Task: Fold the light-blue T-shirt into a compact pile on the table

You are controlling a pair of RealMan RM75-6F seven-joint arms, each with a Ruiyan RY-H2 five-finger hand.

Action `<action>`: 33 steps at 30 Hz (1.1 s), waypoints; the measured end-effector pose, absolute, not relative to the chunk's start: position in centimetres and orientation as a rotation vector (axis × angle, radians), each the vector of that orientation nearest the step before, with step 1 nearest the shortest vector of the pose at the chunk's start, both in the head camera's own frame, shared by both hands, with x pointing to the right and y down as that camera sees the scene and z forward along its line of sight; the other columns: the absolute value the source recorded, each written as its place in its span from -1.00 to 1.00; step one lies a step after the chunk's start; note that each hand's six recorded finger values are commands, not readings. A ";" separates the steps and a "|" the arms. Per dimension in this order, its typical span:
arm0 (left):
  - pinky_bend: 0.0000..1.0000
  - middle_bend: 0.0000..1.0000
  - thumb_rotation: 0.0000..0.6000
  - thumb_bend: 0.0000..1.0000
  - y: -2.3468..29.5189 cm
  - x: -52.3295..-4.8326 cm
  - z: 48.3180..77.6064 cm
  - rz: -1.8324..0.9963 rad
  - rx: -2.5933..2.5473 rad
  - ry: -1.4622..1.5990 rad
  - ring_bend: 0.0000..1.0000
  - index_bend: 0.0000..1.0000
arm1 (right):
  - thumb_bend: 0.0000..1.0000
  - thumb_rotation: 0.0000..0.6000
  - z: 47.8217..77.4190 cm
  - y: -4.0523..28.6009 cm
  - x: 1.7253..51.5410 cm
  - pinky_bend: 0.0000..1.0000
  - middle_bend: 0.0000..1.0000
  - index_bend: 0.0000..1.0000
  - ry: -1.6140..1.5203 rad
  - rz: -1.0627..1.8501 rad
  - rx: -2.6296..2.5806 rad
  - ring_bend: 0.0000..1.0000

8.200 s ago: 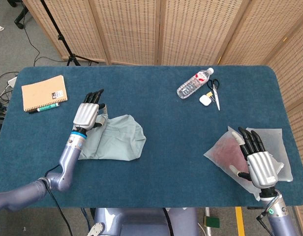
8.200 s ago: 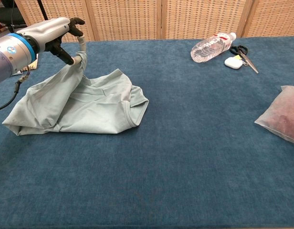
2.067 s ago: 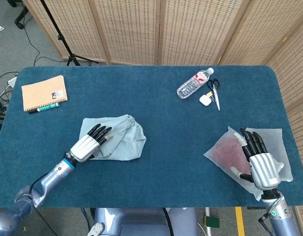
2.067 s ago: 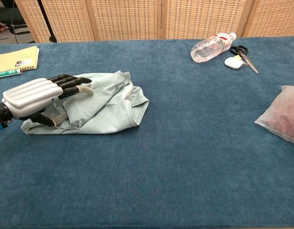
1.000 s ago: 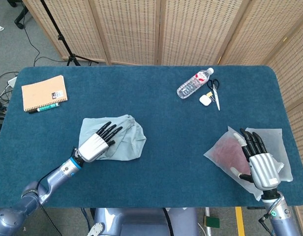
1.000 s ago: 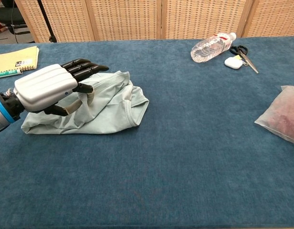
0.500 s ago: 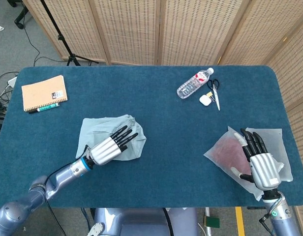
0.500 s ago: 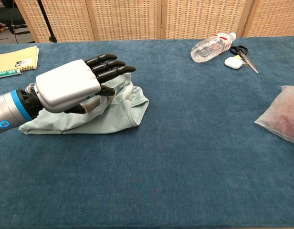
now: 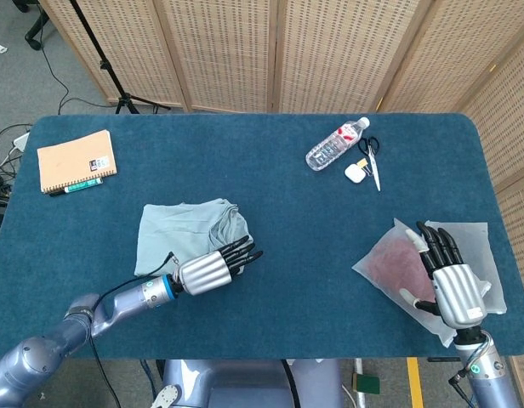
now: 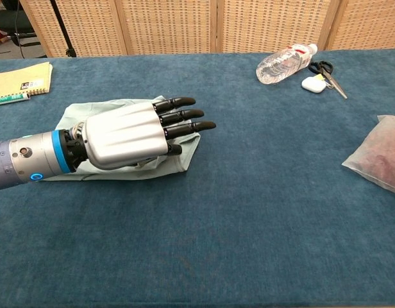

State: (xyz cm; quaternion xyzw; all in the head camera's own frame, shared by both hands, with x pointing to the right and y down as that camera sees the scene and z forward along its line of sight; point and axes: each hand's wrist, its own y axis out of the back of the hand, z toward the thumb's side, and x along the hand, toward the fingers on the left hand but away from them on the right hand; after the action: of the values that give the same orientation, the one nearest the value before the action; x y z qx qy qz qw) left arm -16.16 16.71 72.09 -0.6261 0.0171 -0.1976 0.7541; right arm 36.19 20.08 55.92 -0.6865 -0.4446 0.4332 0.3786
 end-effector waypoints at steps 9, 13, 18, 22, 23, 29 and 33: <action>-1.00 -1.00 1.00 -0.14 17.1 -15.1 72.9 -0.424 -1.342 -0.007 -1.00 -0.67 | -0.94 1.00 55.8 20.0 36.3 -1.00 -1.00 -1.00 -1.140 1.104 -1.756 -1.00; -1.00 -1.00 1.00 -0.52 16.8 -14.9 72.2 -0.433 -1.368 0.071 -1.00 -1.00 | -0.94 1.00 55.8 20.0 36.3 -1.00 -1.00 -1.00 -1.139 1.104 -1.757 -1.00; -1.00 -1.00 1.00 -0.80 16.2 -15.0 71.6 -0.463 -1.405 0.165 -1.00 -1.00 | -0.94 1.00 55.8 20.1 36.2 -1.00 -1.00 -1.00 -1.135 1.103 -1.759 -1.00; -1.00 -1.00 1.00 -0.80 15.8 -15.0 70.9 -0.471 -1.435 0.234 -1.00 -1.00 | -0.94 1.00 55.8 20.1 36.2 -1.00 -1.00 -1.00 -1.136 1.105 -1.758 -1.00; -1.00 -1.00 1.00 -0.80 15.7 -15.0 70.8 -0.472 -1.443 0.249 -1.00 -1.00 | -0.94 1.00 55.8 20.1 36.2 -1.00 -1.00 -1.00 -1.135 1.106 -1.757 -1.00; -1.00 -1.00 1.00 -0.80 14.8 -16.3 69.5 -0.501 -1.502 0.326 -1.00 -1.00 | -0.94 1.00 55.9 20.2 36.1 -1.00 -1.00 -1.00 -1.128 1.111 -1.759 -1.00; -1.00 -1.00 1.00 -0.79 14.0 -18.0 68.8 -0.549 -1.523 0.339 -1.00 -1.00 | -0.94 1.00 56.0 20.2 36.0 -1.00 -1.00 -1.00 -1.123 1.113 -1.759 -1.00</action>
State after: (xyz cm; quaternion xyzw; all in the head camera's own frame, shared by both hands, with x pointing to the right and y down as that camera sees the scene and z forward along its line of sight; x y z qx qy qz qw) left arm -17.97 13.95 68.80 -0.6776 0.1508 -0.2442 0.6771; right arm 36.03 20.24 55.97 -0.6884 -0.4396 0.4354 0.3786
